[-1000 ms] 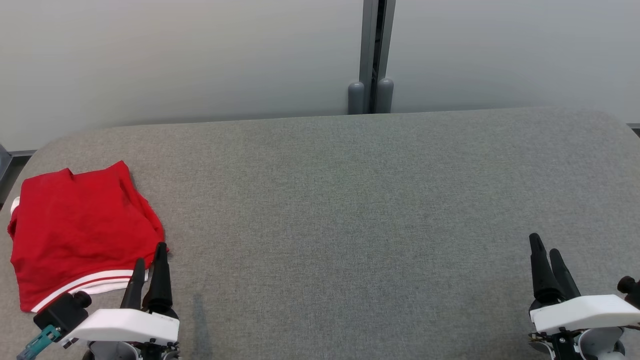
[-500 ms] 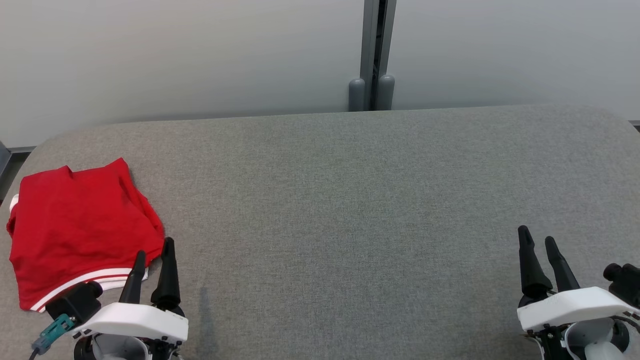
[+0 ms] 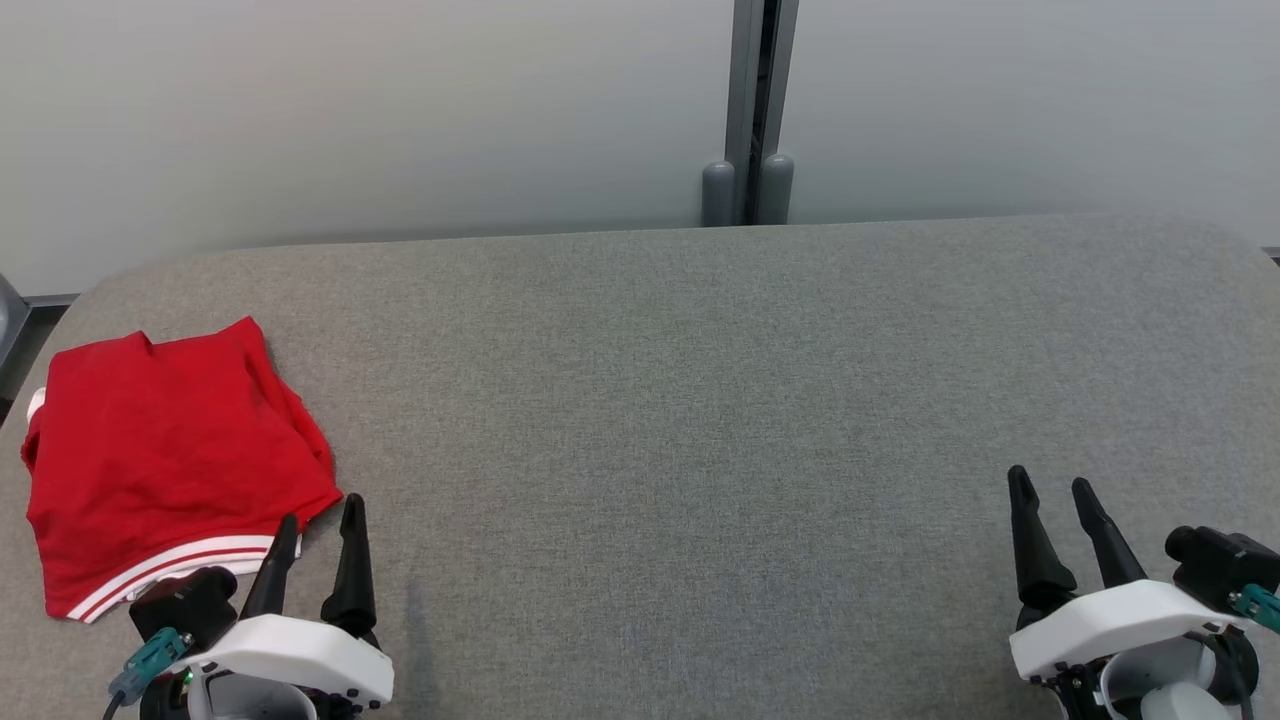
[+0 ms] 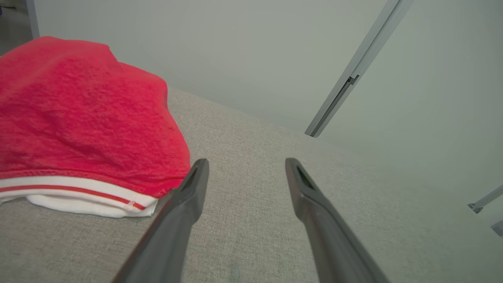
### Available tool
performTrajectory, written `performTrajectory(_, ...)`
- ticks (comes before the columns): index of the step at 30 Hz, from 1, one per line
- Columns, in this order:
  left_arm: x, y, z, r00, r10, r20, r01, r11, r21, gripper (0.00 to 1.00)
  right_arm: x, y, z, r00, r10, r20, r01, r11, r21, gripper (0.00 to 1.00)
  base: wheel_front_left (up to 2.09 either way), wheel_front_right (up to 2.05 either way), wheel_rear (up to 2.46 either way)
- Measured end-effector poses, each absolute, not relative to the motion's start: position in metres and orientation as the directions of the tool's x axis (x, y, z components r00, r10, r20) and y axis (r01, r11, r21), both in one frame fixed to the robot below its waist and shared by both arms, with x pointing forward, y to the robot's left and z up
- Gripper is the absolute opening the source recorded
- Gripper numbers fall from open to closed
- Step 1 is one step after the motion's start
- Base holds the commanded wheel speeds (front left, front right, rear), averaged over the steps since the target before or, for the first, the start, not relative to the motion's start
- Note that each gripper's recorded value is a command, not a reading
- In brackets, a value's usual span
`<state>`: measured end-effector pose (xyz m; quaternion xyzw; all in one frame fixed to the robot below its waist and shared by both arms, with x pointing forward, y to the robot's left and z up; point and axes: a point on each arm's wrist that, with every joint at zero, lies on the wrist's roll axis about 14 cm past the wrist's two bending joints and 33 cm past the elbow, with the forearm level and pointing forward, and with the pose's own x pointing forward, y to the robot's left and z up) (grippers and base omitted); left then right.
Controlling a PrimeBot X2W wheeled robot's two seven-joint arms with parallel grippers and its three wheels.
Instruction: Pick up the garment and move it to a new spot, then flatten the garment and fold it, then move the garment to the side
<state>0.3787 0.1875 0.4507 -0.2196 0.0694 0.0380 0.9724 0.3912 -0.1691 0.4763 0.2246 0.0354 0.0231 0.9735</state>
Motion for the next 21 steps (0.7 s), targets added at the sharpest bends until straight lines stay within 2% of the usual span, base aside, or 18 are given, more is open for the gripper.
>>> performTrajectory(21,0.376,0.194,0.452,0.989,0.068,-0.128,-0.097,0.968,-0.230,1.00,0.391,-0.174,0.483,0.998,0.061,-0.020,-0.054,0.968,0.245,1.00,0.00,0.00,0.00)
